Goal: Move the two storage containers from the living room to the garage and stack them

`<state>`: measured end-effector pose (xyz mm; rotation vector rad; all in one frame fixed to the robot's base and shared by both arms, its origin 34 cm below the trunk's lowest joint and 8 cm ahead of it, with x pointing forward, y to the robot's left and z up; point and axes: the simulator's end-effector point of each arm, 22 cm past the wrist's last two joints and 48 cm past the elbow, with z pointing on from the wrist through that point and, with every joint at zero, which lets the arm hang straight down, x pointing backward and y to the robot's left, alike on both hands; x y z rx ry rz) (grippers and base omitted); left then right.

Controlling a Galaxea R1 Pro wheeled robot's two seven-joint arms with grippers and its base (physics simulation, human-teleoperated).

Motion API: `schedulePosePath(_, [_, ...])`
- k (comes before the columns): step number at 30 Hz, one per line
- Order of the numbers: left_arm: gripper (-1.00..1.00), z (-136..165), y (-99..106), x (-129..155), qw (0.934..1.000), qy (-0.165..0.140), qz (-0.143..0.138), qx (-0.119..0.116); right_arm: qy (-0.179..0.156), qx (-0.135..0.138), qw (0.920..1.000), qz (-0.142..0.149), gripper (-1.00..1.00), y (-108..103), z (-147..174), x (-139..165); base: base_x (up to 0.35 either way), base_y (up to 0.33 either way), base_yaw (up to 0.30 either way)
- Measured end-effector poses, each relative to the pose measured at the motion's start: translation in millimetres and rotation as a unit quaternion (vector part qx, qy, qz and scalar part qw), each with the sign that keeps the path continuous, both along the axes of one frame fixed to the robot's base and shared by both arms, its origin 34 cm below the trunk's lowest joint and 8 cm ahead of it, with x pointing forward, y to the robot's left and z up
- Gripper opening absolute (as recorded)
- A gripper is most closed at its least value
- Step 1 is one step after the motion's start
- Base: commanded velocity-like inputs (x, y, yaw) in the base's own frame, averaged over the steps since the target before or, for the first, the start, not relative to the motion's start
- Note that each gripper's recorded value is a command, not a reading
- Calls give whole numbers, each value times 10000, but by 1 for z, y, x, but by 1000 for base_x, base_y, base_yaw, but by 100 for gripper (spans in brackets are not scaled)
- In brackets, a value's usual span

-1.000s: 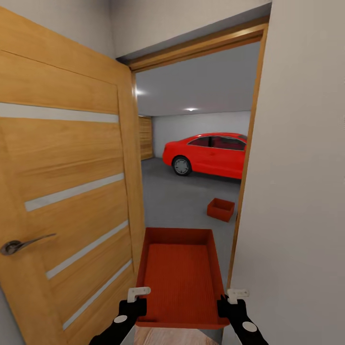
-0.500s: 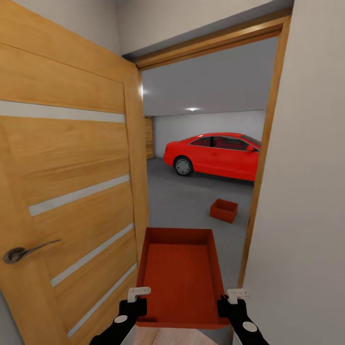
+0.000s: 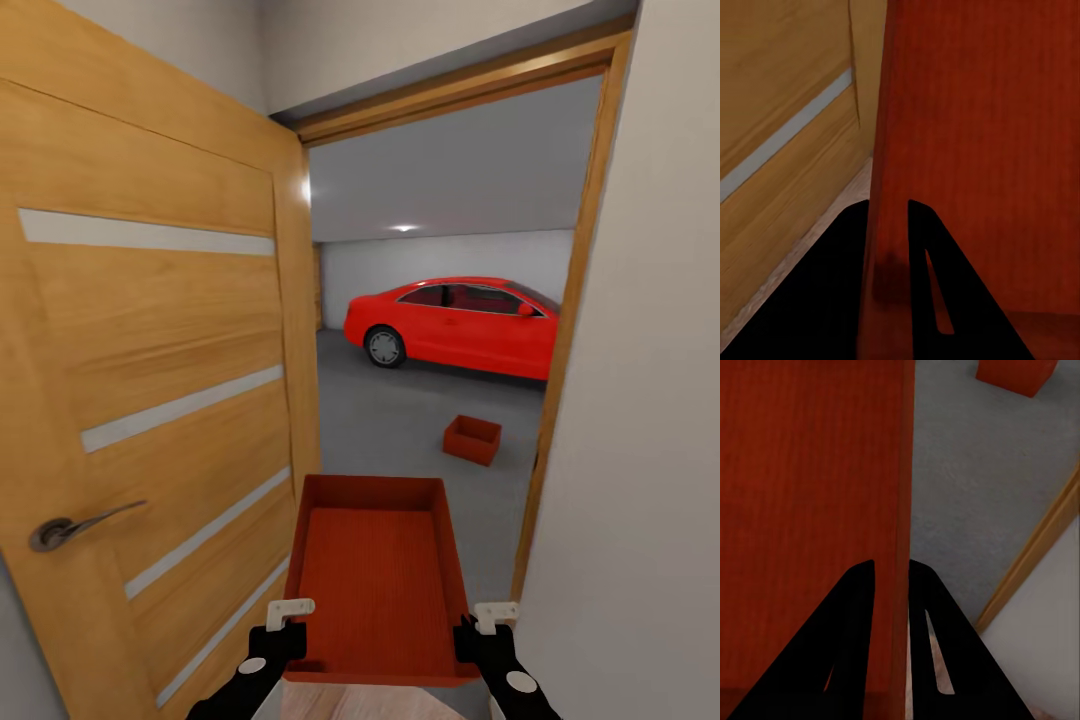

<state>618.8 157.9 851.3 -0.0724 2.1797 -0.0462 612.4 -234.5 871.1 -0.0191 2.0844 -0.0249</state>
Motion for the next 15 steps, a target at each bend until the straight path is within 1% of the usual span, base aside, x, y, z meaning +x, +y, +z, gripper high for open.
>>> schedulePosePath(15, [-100,0,0,0,10000,1,0,-2,0,1,10000,2,-100,0,0,0,0,5,-1])
